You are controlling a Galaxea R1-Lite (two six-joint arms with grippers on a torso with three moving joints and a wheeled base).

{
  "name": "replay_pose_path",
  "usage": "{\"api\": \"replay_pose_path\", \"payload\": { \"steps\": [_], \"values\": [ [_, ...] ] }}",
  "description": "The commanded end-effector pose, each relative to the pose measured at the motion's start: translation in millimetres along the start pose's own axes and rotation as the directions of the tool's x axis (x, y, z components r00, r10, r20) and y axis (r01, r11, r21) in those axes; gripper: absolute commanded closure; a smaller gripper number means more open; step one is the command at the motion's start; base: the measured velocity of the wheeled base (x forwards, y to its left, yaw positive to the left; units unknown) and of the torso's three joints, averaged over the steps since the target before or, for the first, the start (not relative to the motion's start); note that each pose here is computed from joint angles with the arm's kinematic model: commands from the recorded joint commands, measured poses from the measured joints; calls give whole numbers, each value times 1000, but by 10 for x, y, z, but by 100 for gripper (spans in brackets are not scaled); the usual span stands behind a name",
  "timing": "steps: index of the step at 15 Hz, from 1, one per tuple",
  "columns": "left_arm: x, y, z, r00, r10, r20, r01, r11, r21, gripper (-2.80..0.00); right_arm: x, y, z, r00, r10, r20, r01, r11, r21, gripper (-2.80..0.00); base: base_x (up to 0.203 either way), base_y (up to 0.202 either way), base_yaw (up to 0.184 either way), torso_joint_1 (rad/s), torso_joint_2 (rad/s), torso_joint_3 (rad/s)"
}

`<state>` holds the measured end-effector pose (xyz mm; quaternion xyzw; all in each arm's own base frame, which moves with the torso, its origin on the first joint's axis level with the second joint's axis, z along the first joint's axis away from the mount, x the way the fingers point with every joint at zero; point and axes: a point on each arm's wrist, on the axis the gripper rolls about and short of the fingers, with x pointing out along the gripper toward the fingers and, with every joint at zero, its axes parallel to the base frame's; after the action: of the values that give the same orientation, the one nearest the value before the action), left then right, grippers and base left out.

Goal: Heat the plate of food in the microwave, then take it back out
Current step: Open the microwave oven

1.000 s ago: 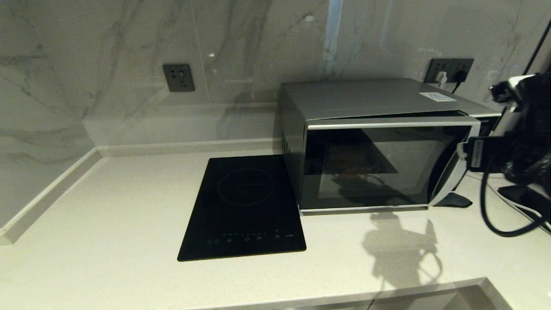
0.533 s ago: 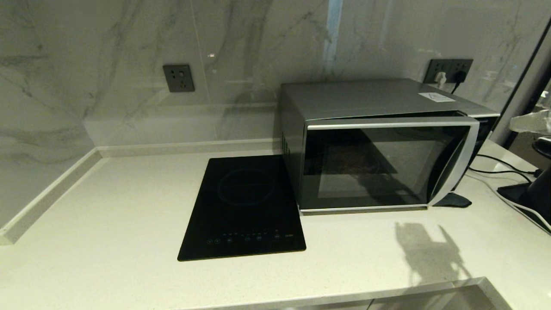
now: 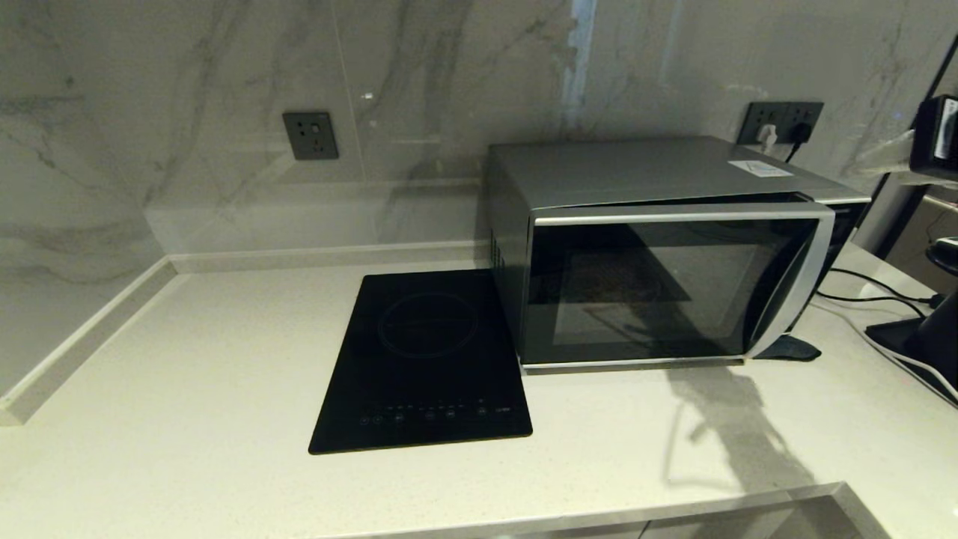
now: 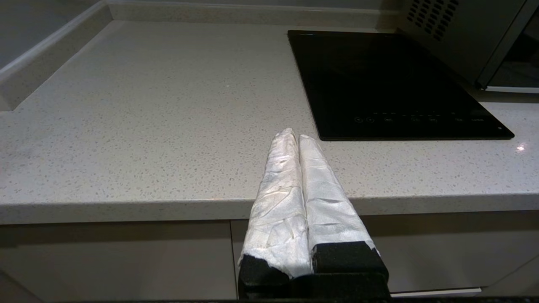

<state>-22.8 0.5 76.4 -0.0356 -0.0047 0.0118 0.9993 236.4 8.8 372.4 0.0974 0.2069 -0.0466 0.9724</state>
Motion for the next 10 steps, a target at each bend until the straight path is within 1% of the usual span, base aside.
{"api": "replay_pose_path", "payload": {
  "steps": [1, 3, 5, 6, 8, 10],
  "values": [
    [1, 0, 1, 1000, 1, -1, -1, 1000, -1, 0, 512, 52, 52, 997, -20, -71, 21, 1000, 18, 0, 0, 0, 0, 0, 0, 0],
    [1, 0, 1, 1000, 1, -1, -1, 1000, -1, 0, 749, 2, 83, 995, -48, -90, 51, 998, 36, 0, 0, 0, 0, 0, 0, 0],
    [1, 0, 1, 1000, 1, -1, -1, 1000, -1, 0, 988, -84, 52, 989, -82, -121, 87, 995, 44, 0, 0, 0, 0, 0, 0, 0],
    [1, 0, 1, 1000, 1, -1, -1, 1000, -1, 0, 1096, -128, 46, 988, -94, -123, 101, 994, 48, 0, 0, 0, 0, 0, 0, 0],
    [1, 0, 1, 1000, 1, -1, -1, 1000, -1, 0, 1372, -243, 83, 992, -114, -58, 118, 991, 66, 0, 0, 0, 0, 0, 0, 0],
    [1, 0, 1, 1000, 1, -1, -1, 1000, -1, 0, 1540, -331, 76, 991, -131, -41, 133, 989, 62, 0, 0, 0, 0, 0, 0, 0]
  ]
}}
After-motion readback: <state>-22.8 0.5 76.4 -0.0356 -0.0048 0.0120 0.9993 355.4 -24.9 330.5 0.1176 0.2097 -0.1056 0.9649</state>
